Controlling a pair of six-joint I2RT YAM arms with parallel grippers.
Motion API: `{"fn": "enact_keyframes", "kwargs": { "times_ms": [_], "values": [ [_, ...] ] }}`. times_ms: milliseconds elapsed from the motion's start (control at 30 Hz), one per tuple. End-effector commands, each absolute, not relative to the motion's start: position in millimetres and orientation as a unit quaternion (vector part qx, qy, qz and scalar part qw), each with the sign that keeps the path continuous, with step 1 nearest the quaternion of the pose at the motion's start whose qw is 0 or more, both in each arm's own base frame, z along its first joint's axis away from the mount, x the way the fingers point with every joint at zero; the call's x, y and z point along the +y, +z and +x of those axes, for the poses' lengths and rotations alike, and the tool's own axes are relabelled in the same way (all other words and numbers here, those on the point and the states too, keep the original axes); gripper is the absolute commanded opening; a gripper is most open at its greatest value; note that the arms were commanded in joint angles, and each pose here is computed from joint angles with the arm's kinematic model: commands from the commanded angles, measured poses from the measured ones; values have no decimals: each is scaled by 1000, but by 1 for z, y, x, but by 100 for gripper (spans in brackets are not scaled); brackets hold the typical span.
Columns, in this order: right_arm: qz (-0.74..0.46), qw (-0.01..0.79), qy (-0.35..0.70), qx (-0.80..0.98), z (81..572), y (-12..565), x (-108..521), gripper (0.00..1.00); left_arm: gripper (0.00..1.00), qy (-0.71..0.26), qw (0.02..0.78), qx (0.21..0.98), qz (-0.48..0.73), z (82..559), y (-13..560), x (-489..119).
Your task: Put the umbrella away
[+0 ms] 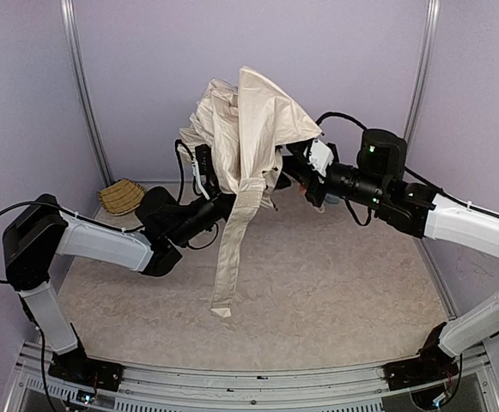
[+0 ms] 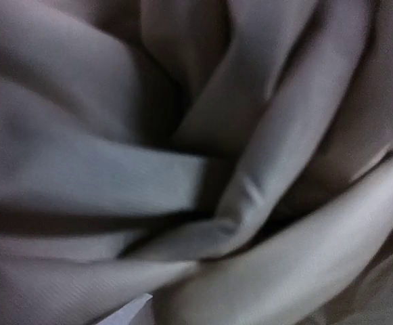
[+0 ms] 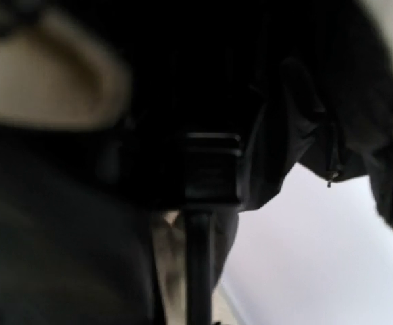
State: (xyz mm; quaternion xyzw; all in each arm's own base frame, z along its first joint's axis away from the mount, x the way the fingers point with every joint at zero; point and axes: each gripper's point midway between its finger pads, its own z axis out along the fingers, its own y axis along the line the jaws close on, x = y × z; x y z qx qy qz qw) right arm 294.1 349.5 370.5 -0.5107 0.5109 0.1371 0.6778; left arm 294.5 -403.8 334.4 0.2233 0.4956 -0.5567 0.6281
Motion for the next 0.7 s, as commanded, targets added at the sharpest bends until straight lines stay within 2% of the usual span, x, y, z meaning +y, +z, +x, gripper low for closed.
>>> {"fn": "enact_keyframes", "kwargs": {
  "times_ms": [0,133,300,433,533,667],
  "values": [
    [-519,671,121,516,292,358,349,0,14,-584,652,446,188,288,369,-386],
    [-517,672,59,527,304,347,336,0,21,-606,639,438,180,287,359,-371],
    [-505,670,-47,542,328,338,314,0,16,-611,616,446,219,272,360,-381],
    [-517,648,-135,543,343,326,302,0,15,-602,626,430,247,252,373,-383],
    [-532,655,-153,514,328,326,308,0,15,-589,640,430,241,257,376,-373],
    [-558,666,-118,480,302,324,323,0,16,-593,638,439,218,271,369,-360]
  ]
}}
